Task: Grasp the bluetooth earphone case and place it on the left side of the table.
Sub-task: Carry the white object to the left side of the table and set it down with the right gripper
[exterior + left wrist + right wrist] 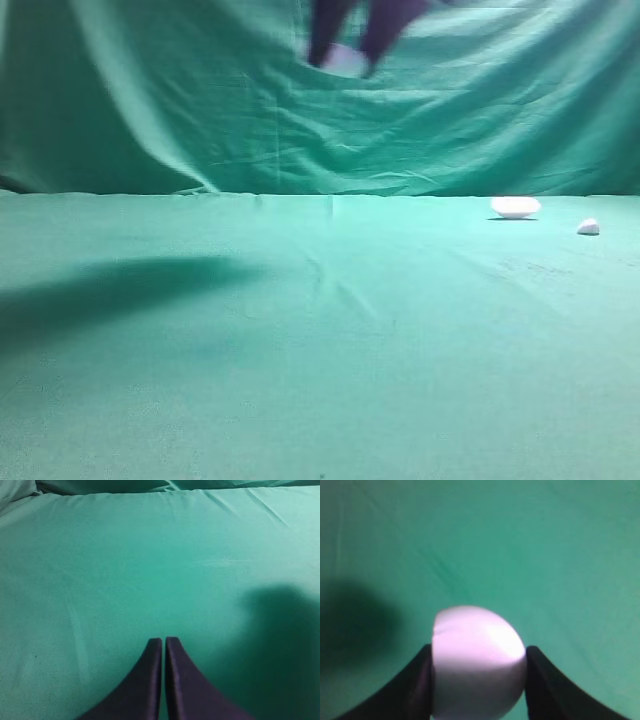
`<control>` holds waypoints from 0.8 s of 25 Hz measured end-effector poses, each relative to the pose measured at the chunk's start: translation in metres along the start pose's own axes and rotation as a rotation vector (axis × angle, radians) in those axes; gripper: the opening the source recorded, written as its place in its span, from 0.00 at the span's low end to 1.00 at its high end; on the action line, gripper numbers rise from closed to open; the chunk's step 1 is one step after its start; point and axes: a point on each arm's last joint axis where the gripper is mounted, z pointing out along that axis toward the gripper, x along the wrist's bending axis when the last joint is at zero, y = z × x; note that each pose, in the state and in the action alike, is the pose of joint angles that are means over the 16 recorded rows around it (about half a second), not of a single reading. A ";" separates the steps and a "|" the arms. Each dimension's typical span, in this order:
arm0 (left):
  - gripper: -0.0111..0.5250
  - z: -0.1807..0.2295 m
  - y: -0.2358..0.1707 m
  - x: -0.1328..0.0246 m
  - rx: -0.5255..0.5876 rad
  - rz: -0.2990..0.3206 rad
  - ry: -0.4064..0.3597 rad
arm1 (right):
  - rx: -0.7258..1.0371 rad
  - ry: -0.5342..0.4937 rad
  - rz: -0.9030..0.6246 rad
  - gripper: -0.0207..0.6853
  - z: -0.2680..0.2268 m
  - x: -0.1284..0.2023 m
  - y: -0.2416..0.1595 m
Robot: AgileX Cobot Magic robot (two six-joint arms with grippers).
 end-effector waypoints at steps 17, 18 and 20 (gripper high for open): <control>0.02 0.000 0.000 0.000 0.000 0.000 0.000 | 0.019 0.061 -0.081 0.68 0.095 0.058 -0.007; 0.02 0.000 0.000 0.000 0.000 0.000 0.000 | 0.016 0.062 -0.082 0.70 0.093 0.058 -0.006; 0.02 0.000 0.000 0.000 0.000 0.000 0.000 | 0.005 0.061 -0.085 0.75 0.085 0.058 -0.002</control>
